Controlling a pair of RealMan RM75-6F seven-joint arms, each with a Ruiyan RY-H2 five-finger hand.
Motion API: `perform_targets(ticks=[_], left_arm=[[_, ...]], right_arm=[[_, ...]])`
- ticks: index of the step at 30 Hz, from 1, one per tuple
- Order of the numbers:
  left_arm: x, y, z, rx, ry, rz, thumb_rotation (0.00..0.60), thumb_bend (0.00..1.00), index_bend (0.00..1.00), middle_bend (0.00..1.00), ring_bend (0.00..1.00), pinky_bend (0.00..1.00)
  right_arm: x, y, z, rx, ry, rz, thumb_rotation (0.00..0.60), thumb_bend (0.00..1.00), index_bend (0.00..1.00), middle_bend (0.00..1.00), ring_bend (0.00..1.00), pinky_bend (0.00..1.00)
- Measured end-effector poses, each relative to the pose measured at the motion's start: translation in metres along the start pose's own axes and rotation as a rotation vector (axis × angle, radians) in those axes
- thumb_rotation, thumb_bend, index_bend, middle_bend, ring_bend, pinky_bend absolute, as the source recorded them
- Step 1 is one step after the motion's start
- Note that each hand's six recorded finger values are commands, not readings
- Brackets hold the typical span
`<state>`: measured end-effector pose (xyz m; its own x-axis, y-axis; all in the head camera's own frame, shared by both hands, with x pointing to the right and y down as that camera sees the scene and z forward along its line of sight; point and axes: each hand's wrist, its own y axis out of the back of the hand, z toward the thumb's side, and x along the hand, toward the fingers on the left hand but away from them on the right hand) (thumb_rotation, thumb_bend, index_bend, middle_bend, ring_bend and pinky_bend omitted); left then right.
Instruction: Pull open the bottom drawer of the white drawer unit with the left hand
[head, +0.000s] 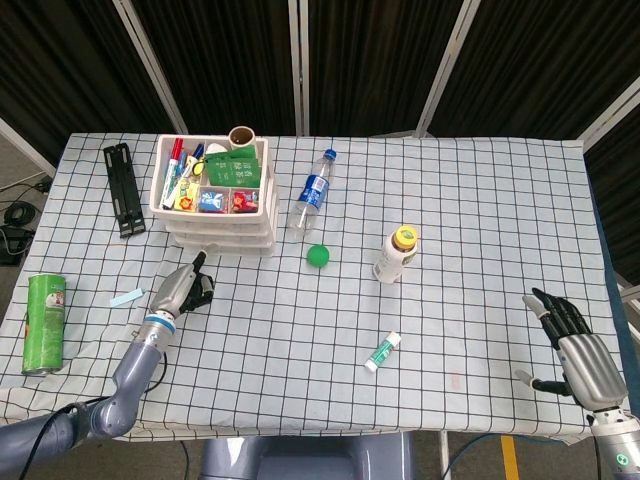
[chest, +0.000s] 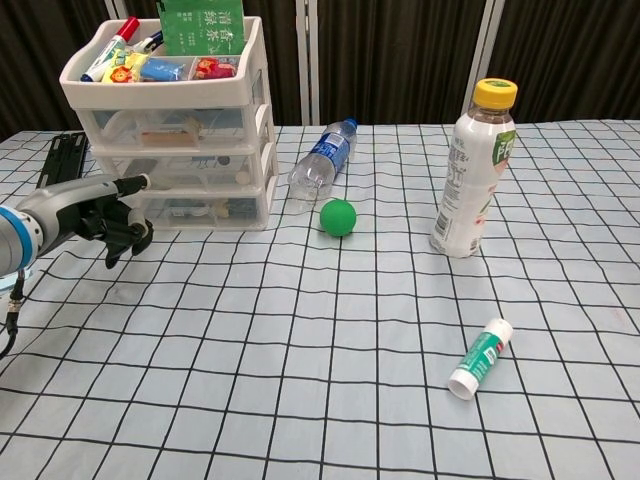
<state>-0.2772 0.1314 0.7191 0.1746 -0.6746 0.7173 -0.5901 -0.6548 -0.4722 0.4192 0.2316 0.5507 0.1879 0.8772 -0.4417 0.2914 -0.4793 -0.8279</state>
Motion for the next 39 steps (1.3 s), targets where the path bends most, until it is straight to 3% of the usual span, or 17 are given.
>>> perform_targets(ticks=[21,33,39], left_arm=[[0.023,-0.012,0.019,0.028,-0.005,-0.008,0.6,0.76,0.0,0.72,0.76,0.66],[0.027,-0.018,0.023,-0.056,-0.015,-0.03,0.6,0.76,0.0,0.72,0.76,0.66],[0.029,-0.019,0.027,-0.091,-0.045,-0.022,0.6,0.79,0.15,0.72,0.76,0.66]], right_arm=[[-0.002,-0.003,-0.001,0.007,-0.004,0.01,0.6,0.02,0.0,0.0,0.0,0.0],[-0.003,-0.006,0.0,0.015,-0.004,0.016,0.6,0.02,0.0,0.0,0.0,0.0],[-0.002,-0.007,0.001,0.018,-0.001,0.017,0.6,0.02,0.0,0.0,0.0,0.0]])
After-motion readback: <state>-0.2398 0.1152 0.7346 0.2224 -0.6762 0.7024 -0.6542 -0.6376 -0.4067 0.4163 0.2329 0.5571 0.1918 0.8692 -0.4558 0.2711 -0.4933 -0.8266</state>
